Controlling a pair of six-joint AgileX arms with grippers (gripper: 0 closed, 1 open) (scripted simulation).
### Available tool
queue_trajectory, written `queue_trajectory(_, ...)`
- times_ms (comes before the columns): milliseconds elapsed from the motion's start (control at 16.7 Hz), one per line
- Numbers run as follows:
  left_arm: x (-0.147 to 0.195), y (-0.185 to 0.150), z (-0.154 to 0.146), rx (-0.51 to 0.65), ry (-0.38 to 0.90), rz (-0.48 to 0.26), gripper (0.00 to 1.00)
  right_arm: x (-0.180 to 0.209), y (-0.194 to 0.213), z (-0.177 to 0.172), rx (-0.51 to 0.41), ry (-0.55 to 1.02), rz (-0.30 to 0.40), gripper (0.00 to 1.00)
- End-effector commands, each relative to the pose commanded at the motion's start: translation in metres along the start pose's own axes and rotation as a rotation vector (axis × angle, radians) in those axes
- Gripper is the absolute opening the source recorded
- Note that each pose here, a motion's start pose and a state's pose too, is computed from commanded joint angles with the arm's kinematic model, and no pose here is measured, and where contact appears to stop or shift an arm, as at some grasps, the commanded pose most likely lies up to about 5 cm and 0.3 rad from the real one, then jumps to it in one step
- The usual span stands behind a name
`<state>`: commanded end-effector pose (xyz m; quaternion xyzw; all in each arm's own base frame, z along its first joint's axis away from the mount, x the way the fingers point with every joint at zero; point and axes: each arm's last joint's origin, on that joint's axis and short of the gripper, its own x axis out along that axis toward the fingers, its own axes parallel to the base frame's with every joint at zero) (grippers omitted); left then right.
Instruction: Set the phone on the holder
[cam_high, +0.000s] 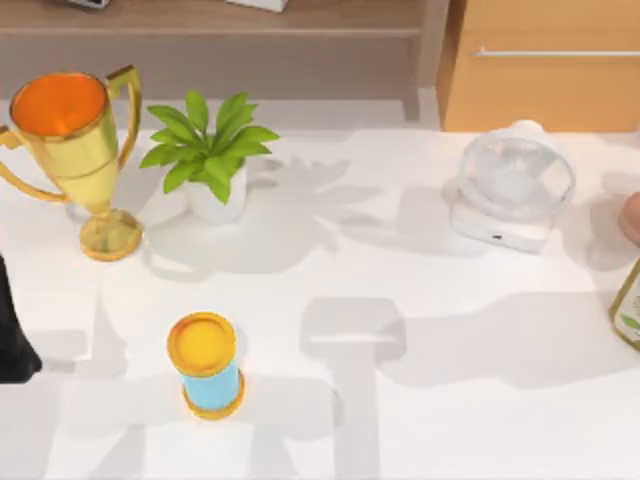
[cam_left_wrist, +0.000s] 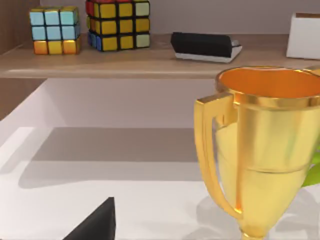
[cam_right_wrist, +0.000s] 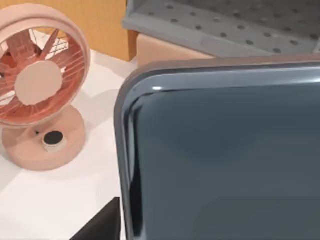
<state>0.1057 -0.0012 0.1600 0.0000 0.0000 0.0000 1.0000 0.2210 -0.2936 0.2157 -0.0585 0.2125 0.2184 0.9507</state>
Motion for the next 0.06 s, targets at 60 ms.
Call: queue_trajectory(60, 0.0, 0.0, 0.0, 0.0, 0.0, 0.0, 1.0, 0.0, 0.0, 0.0, 0.0, 0.0, 0.0, 1.0)
